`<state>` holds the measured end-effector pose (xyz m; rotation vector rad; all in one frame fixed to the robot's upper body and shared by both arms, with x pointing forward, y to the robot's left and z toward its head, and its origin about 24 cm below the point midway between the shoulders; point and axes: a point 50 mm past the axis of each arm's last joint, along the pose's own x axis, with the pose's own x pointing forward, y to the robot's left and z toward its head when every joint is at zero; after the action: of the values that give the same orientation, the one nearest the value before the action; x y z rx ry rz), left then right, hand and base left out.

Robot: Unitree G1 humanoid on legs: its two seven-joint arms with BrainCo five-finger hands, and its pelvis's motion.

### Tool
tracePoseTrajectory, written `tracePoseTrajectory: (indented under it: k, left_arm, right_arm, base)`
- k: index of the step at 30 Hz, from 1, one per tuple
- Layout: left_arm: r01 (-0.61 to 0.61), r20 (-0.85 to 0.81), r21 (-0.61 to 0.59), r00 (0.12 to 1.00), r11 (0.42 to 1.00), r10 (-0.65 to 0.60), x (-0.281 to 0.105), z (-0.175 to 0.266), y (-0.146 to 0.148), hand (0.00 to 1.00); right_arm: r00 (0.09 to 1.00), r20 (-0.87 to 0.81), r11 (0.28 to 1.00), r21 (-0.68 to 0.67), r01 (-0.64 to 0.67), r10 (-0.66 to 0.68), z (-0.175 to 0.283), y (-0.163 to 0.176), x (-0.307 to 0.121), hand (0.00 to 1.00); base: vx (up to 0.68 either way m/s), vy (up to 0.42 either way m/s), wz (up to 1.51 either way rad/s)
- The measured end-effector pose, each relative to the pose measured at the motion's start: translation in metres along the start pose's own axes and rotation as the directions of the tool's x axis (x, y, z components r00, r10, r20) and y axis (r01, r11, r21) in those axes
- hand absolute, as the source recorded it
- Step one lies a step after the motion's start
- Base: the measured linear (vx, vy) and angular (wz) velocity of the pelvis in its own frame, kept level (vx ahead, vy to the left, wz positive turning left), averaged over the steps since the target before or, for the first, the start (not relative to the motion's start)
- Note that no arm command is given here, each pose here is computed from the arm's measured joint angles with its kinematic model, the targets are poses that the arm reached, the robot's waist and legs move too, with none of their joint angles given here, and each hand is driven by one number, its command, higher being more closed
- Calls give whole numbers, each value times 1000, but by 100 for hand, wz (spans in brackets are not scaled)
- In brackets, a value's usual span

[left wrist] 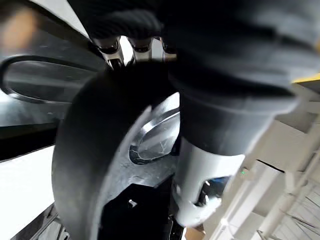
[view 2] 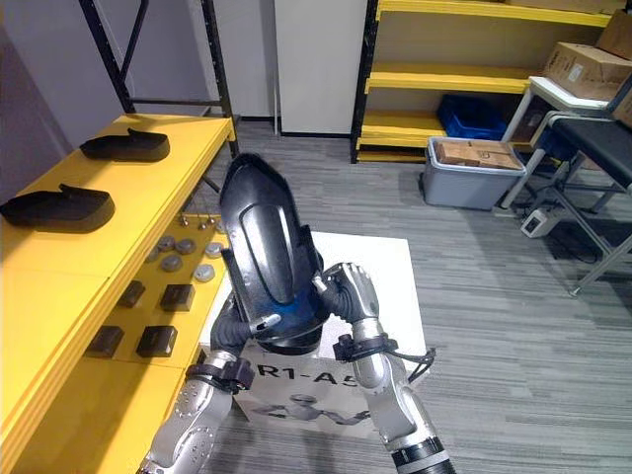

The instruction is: Walk over and take plastic housings, then place them on the shelf

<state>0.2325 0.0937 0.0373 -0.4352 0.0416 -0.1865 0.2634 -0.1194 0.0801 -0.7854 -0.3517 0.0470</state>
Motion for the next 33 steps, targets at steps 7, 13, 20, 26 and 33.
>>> tracePoseTrajectory:
  k: [7,13,20,26,33]
  left_arm:
    - [10,-35,-43,999,999,-12,-1,-3,5,100]
    - [-28,-35,-52,999,998,26,-2,-1,15,100]
    - [-111,-30,-42,993,993,110,-2,0,30,100]
    - [-122,-17,-25,992,992,122,-3,1,31,100]
    - [-161,75,35,985,986,158,-17,15,30,100]
  right_arm:
    - [998,-30,998,-29,-50,50,-10,4,-3,100]
    - [997,-15,997,-27,-72,71,-10,7,-4,0]
    - [988,73,989,49,-137,133,5,20,-7,0]
    - [991,52,956,260,-136,126,9,22,-10,0]
    - [970,-68,713,667,217,-232,-1,-50,-9,0]
  base:
    - [-1,2,-1]
    - [0,0,0]
    - [0,0,0]
    - [0,0,1]
    - [0,0,0]
